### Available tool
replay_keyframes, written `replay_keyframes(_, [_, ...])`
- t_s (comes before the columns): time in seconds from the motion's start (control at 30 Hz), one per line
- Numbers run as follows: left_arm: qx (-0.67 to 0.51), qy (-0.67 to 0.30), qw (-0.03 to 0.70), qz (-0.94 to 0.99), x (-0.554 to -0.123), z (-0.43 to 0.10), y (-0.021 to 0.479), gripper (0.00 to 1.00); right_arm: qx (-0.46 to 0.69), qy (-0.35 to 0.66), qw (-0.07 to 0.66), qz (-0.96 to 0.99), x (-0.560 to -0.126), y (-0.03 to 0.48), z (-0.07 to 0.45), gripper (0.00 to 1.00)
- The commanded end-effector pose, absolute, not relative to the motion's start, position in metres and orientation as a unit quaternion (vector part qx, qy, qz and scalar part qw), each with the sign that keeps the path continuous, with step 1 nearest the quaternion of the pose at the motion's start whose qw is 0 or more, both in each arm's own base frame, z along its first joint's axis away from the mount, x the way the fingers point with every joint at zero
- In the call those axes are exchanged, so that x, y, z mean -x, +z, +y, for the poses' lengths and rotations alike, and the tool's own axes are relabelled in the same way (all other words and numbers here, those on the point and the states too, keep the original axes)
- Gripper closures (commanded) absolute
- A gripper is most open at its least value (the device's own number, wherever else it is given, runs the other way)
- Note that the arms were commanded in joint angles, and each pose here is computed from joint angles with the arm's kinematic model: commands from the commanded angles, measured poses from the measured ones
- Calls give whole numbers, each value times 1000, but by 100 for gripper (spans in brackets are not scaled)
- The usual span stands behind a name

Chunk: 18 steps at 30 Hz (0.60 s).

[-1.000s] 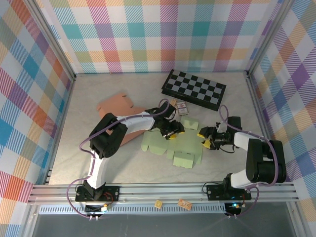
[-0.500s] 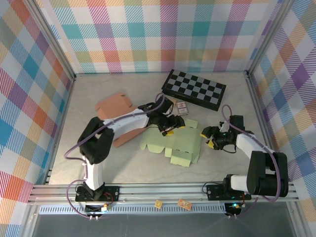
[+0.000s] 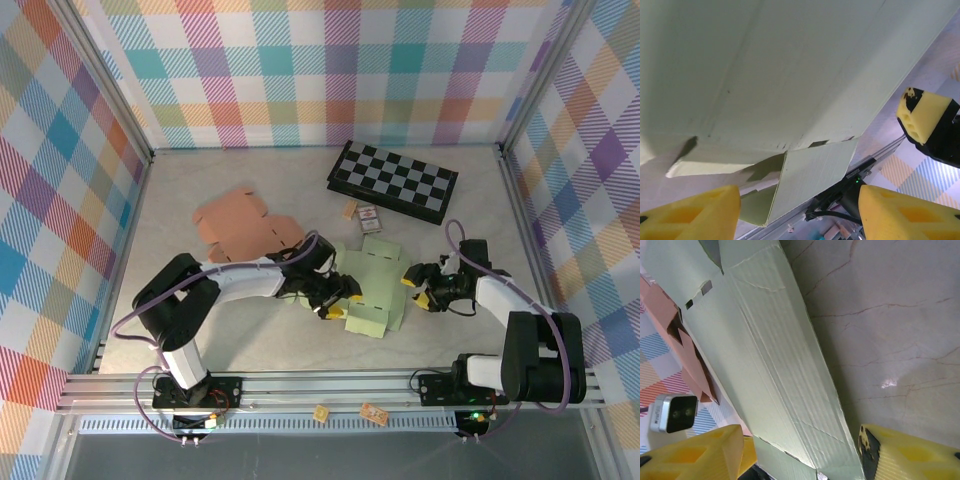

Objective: Fold the paper box

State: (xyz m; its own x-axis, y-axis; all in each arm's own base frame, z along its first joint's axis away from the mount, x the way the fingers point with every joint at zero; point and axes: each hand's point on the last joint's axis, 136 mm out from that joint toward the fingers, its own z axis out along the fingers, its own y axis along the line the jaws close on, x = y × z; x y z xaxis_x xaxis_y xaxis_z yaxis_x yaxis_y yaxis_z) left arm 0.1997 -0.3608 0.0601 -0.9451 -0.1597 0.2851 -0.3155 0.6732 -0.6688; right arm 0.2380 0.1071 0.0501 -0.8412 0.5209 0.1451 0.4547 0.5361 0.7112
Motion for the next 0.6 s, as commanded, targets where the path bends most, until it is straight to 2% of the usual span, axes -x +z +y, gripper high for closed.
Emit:
replay_keyframes(0.0, [-157,424,109,-885,-200,-376,63,40,-279,406,18,870,-231,47,114,37])
replay_keyframes(0.17, [-150,416,109,-890,-194,-379,58,42,-281,414,5,866,-229,42,117,37])
replay_keyframes(0.3, [-148,432,100,-884,-199,-385,58,48,-283,421,-3,862,-232,39,119,37])
replay_keyframes(0.37, [-146,442,99,-879,-201,-390,60,56,-284,421,-6,861,-232,39,119,38])
replay_keyframes(0.5, [-138,450,92,-877,-204,-393,67,79,-283,413,1,866,-235,41,117,38])
replay_keyframes(0.57, [-133,454,89,-876,-206,-396,72,85,-282,409,9,868,-237,44,115,38])
